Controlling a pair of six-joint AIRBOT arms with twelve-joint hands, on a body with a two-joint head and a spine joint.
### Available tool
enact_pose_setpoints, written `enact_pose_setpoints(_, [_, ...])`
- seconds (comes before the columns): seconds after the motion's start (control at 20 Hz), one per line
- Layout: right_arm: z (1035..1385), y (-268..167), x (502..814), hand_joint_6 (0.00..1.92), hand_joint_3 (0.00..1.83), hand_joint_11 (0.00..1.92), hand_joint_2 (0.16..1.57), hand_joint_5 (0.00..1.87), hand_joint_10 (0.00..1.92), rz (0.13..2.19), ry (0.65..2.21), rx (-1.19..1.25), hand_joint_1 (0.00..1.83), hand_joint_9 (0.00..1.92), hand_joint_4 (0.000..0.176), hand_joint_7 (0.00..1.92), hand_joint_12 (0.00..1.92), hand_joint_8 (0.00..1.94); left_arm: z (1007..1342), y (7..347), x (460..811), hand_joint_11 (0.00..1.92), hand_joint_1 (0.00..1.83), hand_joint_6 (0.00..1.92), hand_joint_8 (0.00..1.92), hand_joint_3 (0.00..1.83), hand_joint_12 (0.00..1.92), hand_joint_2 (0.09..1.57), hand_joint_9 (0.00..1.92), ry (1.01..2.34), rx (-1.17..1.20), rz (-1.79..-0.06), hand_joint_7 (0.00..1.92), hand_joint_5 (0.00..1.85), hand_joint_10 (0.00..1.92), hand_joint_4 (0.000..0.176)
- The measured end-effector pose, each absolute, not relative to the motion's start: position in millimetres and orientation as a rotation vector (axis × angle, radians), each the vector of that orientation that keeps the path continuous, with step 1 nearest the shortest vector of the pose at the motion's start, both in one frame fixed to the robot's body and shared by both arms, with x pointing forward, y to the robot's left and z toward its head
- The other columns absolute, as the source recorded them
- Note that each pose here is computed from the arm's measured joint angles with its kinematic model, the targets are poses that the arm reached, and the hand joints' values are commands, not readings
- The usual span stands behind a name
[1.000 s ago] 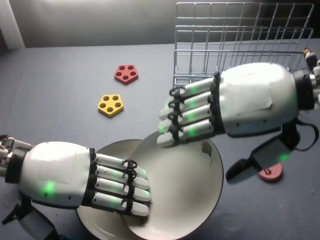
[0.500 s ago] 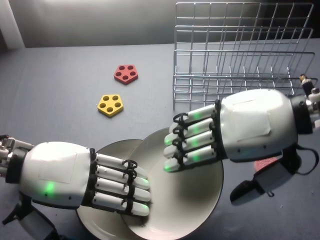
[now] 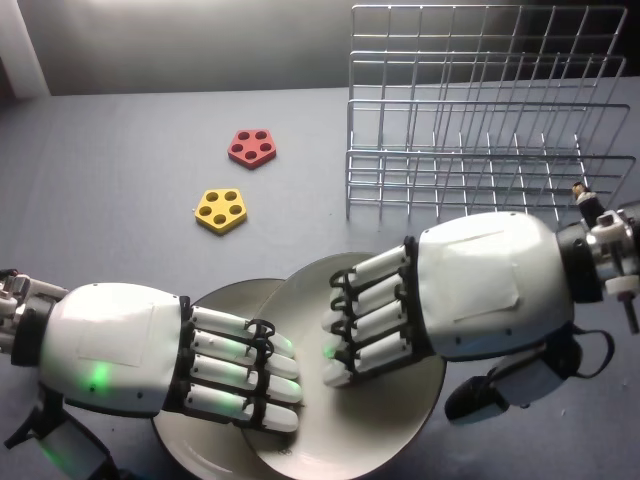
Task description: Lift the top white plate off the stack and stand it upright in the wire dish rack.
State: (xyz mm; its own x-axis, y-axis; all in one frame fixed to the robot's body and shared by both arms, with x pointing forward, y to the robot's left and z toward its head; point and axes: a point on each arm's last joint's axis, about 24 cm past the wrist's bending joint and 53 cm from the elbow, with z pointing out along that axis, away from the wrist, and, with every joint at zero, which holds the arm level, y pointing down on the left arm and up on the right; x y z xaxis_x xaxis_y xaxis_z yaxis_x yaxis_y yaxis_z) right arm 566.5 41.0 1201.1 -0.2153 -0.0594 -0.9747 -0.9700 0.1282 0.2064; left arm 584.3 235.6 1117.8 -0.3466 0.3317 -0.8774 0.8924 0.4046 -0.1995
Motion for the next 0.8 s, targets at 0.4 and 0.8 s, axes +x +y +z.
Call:
enact_pose_setpoints(0.4, [1205.6,53.8,549.1,0.94,0.0,1.02,1.04,0.94,0.62,1.325,1.431,-1.074,1.5,1.19,0.0,1.09,1.31,0.6,1116.6,234.9,584.5,0.0,0.37,0.0,0.0,0.0,0.57,1.05,0.16,1.878,1.049,-0.906,0.14,0.12,0.0,0.0])
enact_pose_setpoints(0.8, [1209.9,52.9,552.2,1.22,0.0,0.83,1.13,0.76,0.93,1.348,1.433,-1.046,1.48,0.98,0.0,0.88,1.53,0.85,1121.5,241.5,589.4,0.0,0.35,0.0,0.0,0.0,0.52,1.06,0.15,1.87,1.039,-0.895,0.13,0.1,0.0,0.0])
